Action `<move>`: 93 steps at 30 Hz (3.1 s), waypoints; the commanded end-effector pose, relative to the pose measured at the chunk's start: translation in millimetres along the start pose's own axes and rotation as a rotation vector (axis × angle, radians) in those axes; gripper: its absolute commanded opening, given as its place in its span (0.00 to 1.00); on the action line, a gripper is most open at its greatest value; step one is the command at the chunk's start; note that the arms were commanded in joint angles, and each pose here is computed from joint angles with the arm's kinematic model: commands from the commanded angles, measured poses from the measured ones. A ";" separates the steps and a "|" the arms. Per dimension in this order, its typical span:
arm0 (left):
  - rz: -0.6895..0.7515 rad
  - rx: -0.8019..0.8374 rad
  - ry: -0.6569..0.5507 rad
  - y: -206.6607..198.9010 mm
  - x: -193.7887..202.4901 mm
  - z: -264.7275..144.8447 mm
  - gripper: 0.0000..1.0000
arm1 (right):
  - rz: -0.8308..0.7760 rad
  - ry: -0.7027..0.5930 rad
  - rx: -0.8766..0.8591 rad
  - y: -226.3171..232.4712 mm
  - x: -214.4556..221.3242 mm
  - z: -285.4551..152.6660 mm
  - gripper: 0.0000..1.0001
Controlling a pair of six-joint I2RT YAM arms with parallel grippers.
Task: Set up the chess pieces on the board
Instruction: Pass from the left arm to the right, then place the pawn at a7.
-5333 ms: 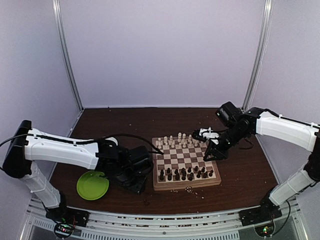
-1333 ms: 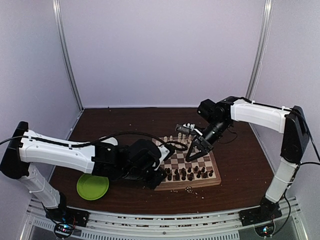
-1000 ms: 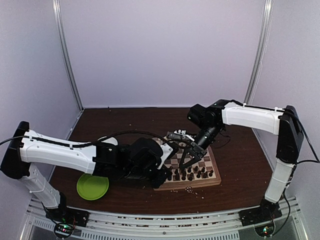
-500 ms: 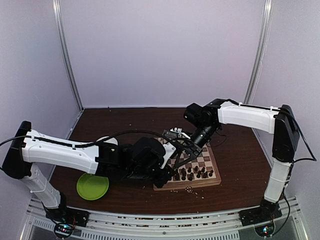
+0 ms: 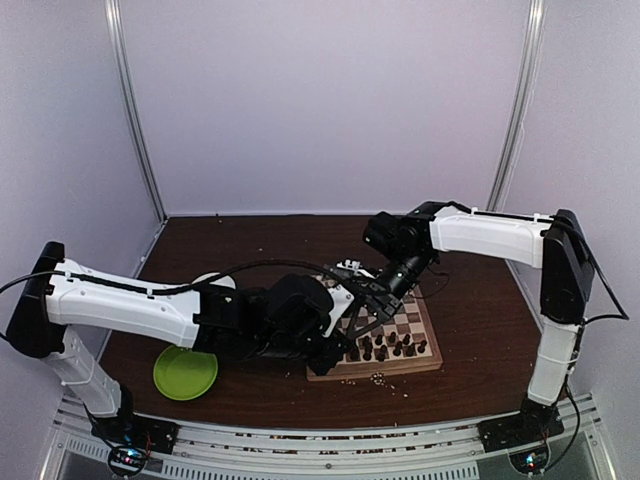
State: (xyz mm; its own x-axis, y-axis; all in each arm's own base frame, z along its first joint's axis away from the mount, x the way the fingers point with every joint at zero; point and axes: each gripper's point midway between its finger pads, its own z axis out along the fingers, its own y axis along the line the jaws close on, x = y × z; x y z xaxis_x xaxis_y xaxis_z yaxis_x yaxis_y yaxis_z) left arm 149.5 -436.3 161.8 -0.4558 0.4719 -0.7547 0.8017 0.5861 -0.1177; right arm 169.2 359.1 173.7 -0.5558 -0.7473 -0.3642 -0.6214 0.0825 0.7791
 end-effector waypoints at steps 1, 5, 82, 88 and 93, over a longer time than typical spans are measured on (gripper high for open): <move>-0.013 0.008 -0.059 -5.9 -18.7 -1.8 0.08 | -0.015 -0.002 -0.035 6.8 -2.7 2.4 0.12; -0.005 0.009 -0.049 -5.5 -15.4 -2.5 0.34 | -0.039 -0.018 0.019 2.4 -4.8 -5.7 0.10; 0.009 -0.674 -0.185 292.2 -70.6 -128.7 0.78 | -0.130 0.242 0.925 -149.9 115.2 -90.4 0.24; 0.012 -0.679 -0.186 292.3 -71.2 -130.3 0.78 | -0.162 0.157 0.887 -126.0 95.2 -96.1 0.28; 0.019 -0.695 -0.179 294.9 -68.7 -130.9 0.79 | -0.188 0.085 0.893 -101.7 77.0 -120.2 0.29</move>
State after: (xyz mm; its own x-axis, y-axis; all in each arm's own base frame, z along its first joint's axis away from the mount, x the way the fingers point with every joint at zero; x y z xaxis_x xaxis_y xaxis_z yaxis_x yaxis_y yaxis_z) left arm 363.4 -209.8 241.0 -0.3750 0.4264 -0.8231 0.3729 0.8823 0.2871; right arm 249.3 210.0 84.6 -0.3883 -0.8759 -0.2863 -0.9168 0.3986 0.0240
